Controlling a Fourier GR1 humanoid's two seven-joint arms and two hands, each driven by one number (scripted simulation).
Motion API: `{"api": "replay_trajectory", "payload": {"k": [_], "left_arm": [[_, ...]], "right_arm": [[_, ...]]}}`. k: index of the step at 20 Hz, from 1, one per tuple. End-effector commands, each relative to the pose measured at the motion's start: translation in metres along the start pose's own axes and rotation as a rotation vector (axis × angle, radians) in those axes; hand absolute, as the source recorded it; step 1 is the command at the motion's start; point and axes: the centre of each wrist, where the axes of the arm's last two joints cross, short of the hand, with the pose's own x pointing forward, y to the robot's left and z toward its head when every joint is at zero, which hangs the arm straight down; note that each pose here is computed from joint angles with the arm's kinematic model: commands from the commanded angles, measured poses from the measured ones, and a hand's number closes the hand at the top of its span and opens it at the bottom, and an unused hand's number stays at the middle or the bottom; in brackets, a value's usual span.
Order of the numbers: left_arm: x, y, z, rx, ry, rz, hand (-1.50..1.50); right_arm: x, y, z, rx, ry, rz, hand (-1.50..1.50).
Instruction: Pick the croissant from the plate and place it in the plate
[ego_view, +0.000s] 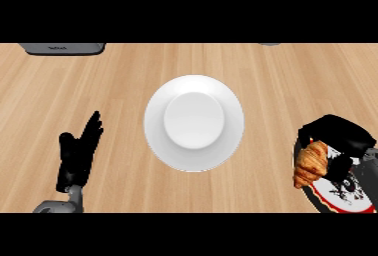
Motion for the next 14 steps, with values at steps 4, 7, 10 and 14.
{"api": "replay_trajectory", "payload": {"k": [4, 7, 10, 14], "left_arm": [[0.002, -0.007, -0.001, -0.034, -0.004, -0.002, 0.00], [-0.002, -0.014, 0.000, -0.049, -0.002, -0.016, 0.00], [0.014, -0.016, -0.006, -0.053, -0.036, -0.023, 0.00], [0.008, -0.018, -0.005, -0.057, -0.020, -0.026, 0.00]], "right_arm": [[0.158, -0.019, -0.093, -0.294, 0.022, -0.154, 1.50], [0.200, -0.027, -0.105, -0.391, 0.046, -0.216, 1.50], [0.233, -0.044, -0.106, -0.521, 0.090, -0.236, 1.50], [0.273, -0.078, -0.094, -0.758, 0.147, -0.290, 1.50]]}}
